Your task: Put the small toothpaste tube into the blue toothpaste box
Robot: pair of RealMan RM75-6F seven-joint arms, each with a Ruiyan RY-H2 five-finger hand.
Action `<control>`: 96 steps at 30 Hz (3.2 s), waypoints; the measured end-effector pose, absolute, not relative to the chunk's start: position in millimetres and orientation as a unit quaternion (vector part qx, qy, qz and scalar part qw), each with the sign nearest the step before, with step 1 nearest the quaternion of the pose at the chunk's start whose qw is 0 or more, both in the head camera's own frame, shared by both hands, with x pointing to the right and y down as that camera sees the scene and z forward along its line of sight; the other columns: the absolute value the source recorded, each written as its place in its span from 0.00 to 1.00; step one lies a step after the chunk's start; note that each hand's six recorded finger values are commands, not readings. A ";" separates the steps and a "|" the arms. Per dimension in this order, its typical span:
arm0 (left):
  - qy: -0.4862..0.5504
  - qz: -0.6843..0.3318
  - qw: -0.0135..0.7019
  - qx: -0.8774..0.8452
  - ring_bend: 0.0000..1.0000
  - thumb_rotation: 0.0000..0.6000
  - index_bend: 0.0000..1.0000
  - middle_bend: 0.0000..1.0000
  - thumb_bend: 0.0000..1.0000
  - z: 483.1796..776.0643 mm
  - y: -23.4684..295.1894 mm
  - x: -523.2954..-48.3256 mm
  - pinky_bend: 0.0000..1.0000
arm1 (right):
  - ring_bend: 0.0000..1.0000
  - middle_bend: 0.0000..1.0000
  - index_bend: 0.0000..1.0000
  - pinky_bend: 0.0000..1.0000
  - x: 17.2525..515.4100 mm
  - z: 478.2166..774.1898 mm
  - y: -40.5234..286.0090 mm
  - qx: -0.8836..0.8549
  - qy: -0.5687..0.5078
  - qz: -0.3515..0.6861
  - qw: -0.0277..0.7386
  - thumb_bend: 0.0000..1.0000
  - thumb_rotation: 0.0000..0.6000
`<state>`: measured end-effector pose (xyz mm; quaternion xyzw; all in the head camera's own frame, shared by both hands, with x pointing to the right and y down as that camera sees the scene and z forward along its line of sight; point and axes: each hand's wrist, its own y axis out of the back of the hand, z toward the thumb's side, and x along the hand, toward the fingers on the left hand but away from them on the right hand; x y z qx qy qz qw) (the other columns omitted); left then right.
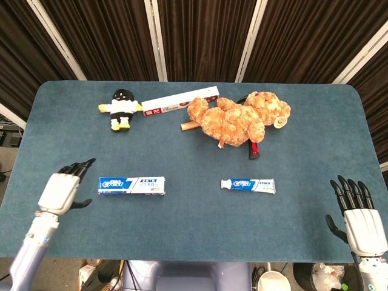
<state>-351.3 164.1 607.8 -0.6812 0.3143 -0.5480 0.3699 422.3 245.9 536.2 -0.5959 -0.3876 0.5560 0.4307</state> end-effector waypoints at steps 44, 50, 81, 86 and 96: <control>0.241 -0.541 0.375 -0.713 0.47 1.00 0.39 0.52 0.44 675.2 141.7 -245.3 0.44 | 0.00 0.00 0.00 0.04 423.7 536.5 243.5 -0.603 -0.392 0.553 0.421 0.36 1.00; 0.250 -0.500 0.423 -0.713 0.47 1.00 0.39 0.52 0.44 652.0 125.8 -239.9 0.44 | 0.06 0.08 0.00 0.10 415.4 539.8 224.8 -0.609 -0.383 0.549 0.426 0.36 1.00; 0.333 -0.416 0.452 -0.715 0.47 1.00 0.38 0.51 0.44 568.2 56.7 -257.7 0.44 | 0.33 0.35 0.20 0.24 268.8 644.9 156.8 -0.705 -0.284 0.550 0.346 0.36 1.00; 0.331 -0.418 0.451 -0.716 0.47 1.00 0.38 0.51 0.44 570.2 56.7 -261.0 0.44 | 0.33 0.35 0.20 0.24 254.4 659.2 158.9 -0.713 -0.273 0.548 0.343 0.36 1.00; 0.327 -0.419 0.448 -0.719 0.47 1.00 0.38 0.51 0.44 574.2 59.2 -265.7 0.44 | 0.33 0.35 0.20 0.24 253.2 693.8 163.4 -0.705 -0.253 0.570 0.338 0.36 1.00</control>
